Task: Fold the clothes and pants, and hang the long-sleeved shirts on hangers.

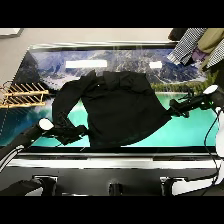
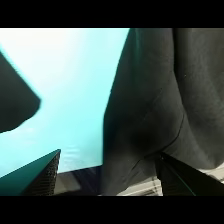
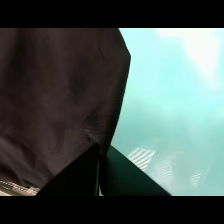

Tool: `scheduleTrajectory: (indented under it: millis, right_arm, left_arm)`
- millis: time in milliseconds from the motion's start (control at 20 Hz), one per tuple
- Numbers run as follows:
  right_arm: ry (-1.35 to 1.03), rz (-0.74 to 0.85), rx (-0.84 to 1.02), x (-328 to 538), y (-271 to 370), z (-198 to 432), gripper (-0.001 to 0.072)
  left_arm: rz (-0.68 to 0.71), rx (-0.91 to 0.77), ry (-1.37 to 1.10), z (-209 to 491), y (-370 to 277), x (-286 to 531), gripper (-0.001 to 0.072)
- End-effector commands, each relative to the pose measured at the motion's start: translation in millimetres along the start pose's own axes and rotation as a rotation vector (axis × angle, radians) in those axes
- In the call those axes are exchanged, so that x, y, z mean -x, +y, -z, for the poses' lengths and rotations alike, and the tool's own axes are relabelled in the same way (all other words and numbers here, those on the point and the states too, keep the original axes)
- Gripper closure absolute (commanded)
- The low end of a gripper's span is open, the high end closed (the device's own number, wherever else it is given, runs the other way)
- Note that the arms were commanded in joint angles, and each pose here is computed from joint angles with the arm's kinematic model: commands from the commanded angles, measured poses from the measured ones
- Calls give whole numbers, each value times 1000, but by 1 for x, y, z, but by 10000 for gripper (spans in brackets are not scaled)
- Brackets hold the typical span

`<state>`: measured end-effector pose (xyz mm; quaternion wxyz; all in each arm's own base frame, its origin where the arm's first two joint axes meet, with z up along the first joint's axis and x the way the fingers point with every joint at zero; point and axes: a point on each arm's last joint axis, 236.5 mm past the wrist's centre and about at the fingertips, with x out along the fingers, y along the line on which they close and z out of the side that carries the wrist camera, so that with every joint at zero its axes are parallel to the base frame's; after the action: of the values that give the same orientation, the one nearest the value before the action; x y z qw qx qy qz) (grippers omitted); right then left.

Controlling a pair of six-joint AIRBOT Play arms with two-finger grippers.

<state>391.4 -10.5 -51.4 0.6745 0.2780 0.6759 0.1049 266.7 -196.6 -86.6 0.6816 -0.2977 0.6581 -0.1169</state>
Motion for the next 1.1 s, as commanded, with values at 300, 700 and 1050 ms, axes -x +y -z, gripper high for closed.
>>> scheduleTrajectory:
  millis: [300,700,1050]
  right_arm:
    - [-7,-148,-44,11,41,3,677]
    - [-788,-410,191,197,203,-107,678]
    - [-1574,-470,624,505,351,57,678]
  left_arm:
    - [30,-26,0,9,-21,-37,683]
    - [250,-511,-586,-168,-207,182,688]
    - [411,-848,-1159,-108,-334,474,687]
